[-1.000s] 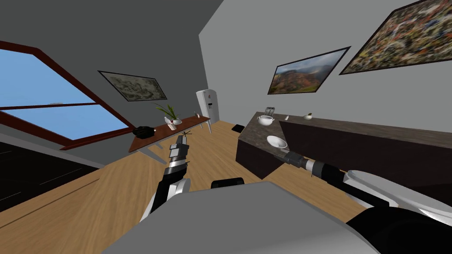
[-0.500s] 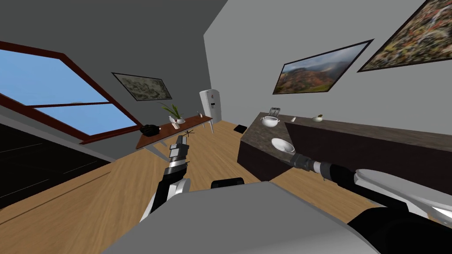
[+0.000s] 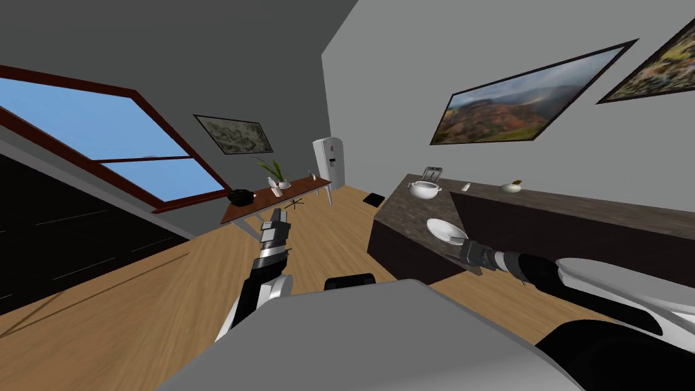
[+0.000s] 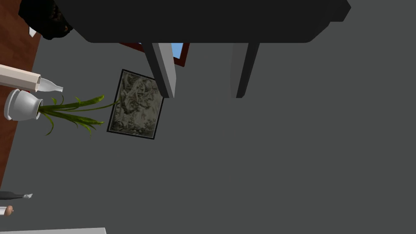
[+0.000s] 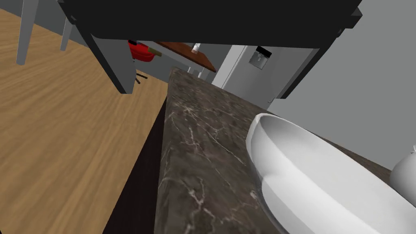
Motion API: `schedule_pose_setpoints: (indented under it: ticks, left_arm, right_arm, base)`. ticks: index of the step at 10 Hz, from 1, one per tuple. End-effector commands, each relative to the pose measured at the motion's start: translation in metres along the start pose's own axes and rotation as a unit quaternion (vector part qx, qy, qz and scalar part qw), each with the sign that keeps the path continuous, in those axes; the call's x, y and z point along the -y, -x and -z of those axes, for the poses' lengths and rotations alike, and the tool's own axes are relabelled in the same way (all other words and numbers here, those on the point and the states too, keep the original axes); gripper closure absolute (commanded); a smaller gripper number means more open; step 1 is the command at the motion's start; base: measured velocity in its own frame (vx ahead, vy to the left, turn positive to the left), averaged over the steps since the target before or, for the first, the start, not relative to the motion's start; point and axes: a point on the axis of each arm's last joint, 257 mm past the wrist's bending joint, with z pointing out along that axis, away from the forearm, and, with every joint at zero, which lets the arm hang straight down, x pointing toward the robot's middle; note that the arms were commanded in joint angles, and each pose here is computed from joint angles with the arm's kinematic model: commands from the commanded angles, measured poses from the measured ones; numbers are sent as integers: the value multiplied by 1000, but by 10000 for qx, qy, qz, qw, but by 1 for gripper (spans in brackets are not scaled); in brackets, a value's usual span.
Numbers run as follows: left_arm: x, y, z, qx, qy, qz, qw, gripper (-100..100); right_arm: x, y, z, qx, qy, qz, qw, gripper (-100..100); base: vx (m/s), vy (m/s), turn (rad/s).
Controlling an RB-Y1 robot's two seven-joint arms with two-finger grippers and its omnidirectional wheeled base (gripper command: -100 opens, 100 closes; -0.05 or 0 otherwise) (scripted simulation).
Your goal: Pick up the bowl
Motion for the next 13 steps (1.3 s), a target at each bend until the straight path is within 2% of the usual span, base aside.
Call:
schedule_pose_setpoints:
  ticks: [1, 3, 4, 7, 8, 10, 11, 12, 13]
  left_arm:
    - [0, 0, 0, 0, 0, 0, 10000, 0]
    - [0, 0, 0, 0, 0, 0, 10000, 0]
    - [0, 0, 0, 0, 0, 0, 10000, 0]
    - [0, 0, 0, 0, 0, 0, 10000, 0]
    - [0, 0, 0, 0, 0, 0, 10000, 0]
    - [0, 0, 0, 0, 0, 0, 10000, 0]
    - [0, 0, 0, 0, 0, 0, 10000, 0]
    - [0, 0, 0, 0, 0, 0, 10000, 0]
    - [0, 0, 0, 0, -2, 1, 10000, 0]
  right_arm:
    - [6, -17, 7, -337, 39, 378, 9987, -100]
    - [14, -47, 18, -824, 142, 904, 9924, -100]
    - [15, -46, 17, -828, 150, 932, 9921, -100]
    - [21, -78, 32, -1355, 359, 1524, 9783, -100]
    - [16, -93, 39, -1552, 507, 1702, 9718, -100]
    - [17, -86, 36, -1519, 475, 1671, 9730, -100]
    - [17, -86, 36, -1524, 479, 1680, 9727, 0]
    - [16, -100, 41, -1632, 400, 1485, 9745, -100]
    - [16, -107, 43, -1686, 360, 1388, 9752, -100]
  base:
    - [45, -9, 100]
    - [56, -23, 139]
    - [35, -23, 51]
    - [39, -23, 95]
    - [44, -18, 103]
    - [24, -7, 17]
    - [0, 0, 0]
    - [-59, 0, 272]
    - [-102, -14, 344]
